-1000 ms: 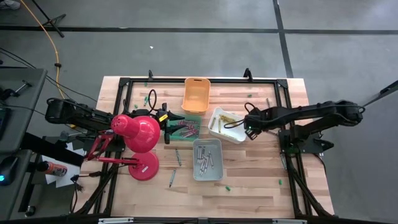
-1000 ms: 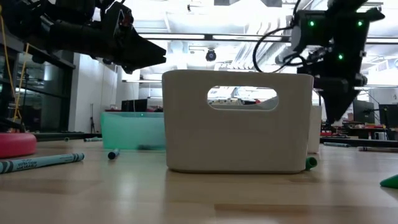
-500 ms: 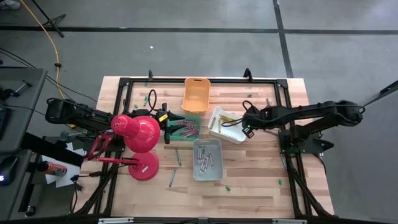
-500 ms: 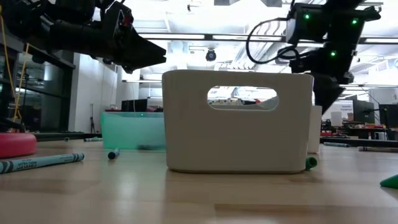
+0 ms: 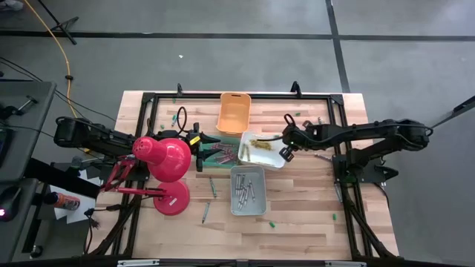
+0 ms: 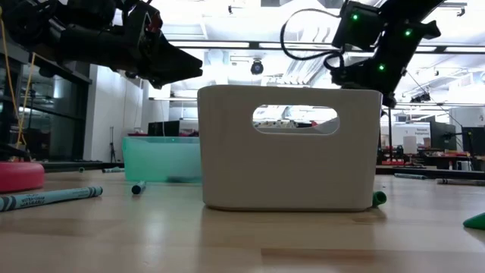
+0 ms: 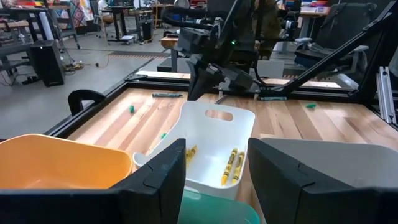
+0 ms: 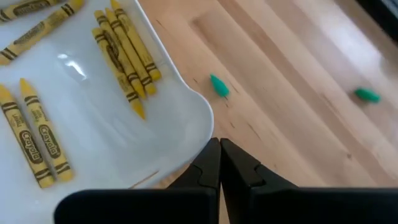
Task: Sort crayons
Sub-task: Put the white crayon into the gray bin
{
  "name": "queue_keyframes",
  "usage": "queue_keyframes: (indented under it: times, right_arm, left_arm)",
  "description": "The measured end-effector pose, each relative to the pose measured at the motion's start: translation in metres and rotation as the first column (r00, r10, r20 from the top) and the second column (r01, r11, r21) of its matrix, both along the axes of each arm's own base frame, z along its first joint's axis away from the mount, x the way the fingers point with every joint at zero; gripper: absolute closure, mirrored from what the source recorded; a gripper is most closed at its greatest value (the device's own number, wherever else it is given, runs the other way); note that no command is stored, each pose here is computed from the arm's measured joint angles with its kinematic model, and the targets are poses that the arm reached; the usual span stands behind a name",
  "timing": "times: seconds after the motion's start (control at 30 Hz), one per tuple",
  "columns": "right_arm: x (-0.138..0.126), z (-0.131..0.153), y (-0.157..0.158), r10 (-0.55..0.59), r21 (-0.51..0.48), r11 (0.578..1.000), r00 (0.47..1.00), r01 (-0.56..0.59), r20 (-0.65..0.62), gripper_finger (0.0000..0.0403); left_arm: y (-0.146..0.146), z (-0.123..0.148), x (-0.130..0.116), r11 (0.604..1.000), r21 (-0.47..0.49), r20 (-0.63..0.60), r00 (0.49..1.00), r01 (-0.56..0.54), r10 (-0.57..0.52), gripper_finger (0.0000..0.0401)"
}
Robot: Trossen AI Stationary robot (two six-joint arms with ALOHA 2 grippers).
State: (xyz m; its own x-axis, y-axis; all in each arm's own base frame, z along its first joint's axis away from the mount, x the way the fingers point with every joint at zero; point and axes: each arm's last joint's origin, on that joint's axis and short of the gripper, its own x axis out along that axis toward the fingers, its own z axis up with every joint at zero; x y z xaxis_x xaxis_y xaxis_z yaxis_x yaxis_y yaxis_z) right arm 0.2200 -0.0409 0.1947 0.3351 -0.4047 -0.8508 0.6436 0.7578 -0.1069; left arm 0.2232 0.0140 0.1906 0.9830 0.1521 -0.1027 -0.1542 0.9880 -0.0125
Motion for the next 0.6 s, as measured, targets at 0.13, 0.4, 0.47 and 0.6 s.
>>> queue_keyframes:
  times: [0.13, 0.4, 0.47, 0.6]
  right_arm:
    - [0.003, 0.002, -0.001, 0.03, -0.045, 0.999, 0.999, -0.029, 0.019, 0.0402]
    - [-0.02, 0.002, 0.004, 0.002, 0.022, 1.0, 0.99, 0.001, -0.141, 0.0403]
    - [-0.032, 0.002, 0.01, -0.033, 0.051, 0.998, 0.974, 0.046, -0.224, 0.0403]
    - [-0.053, -0.002, 0.021, -0.087, 0.118, 0.983, 0.929, 0.138, -0.36, 0.0402]
  left_arm:
    - [0.0, 0.0, 0.0, 1.0, 0.002, 0.0, 1.0, -0.001, 0.001, 0.024]
    - [0.0, 0.0, 0.0, 1.0, 0.001, 0.0, 1.0, -0.002, 0.002, 0.024]
    - [0.0, 0.0, 0.0, 1.0, 0.001, 0.0, 1.0, -0.003, 0.003, 0.024]
    - [0.0, 0.0, 0.0, 1.0, 0.002, 0.0, 1.0, -0.005, 0.005, 0.024]
